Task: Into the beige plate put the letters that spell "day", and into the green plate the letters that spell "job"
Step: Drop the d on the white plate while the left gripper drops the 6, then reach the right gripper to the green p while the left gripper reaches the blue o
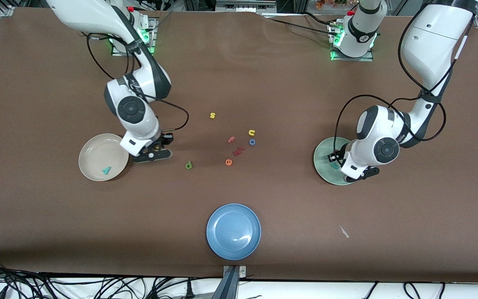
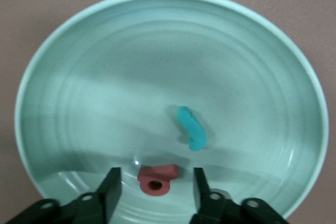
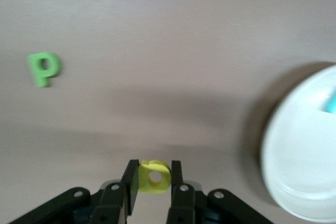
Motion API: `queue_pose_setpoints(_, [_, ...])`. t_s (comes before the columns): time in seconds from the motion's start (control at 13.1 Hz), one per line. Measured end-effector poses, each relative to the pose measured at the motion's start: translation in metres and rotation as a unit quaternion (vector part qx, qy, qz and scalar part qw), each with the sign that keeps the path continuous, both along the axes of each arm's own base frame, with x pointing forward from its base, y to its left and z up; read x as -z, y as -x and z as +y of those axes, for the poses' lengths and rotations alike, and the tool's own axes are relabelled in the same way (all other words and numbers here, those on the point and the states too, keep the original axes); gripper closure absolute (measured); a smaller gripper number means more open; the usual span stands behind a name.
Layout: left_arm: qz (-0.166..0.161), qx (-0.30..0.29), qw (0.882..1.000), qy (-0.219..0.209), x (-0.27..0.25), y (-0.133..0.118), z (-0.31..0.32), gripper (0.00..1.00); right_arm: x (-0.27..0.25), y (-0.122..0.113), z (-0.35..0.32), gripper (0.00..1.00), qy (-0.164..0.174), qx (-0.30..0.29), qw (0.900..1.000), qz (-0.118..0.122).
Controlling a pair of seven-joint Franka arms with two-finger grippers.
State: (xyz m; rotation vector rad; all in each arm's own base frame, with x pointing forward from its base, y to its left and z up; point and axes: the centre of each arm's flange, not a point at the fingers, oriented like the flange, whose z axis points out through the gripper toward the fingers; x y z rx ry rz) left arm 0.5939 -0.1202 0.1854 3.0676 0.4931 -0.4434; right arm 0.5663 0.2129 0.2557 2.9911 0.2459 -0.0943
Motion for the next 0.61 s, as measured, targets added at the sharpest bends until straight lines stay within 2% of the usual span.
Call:
queue_pose_setpoints(0.23, [-0.007, -0.002, 1.000, 0.000, -0.051, 0.003, -0.038, 0.02, -0.010, -0.020, -0.067, 0.71, 0.021, 0.018, 1.000, 0.001])
queue_pose_setpoints(0.38, [-0.022, -0.023, 0.999, 0.003, -0.085, 0.016, -0.093, 0.00, -0.010, -0.029, -0.113, 0.71, 0.027, 0.012, 1.000, 0.007])
queue_pose_setpoints(0.61, [-0.045, -0.005, 0.999, 0.030, -0.125, 0.039, -0.178, 0.00, -0.001, -0.034, -0.169, 0.71, 0.008, 0.007, 1.000, 0.028])
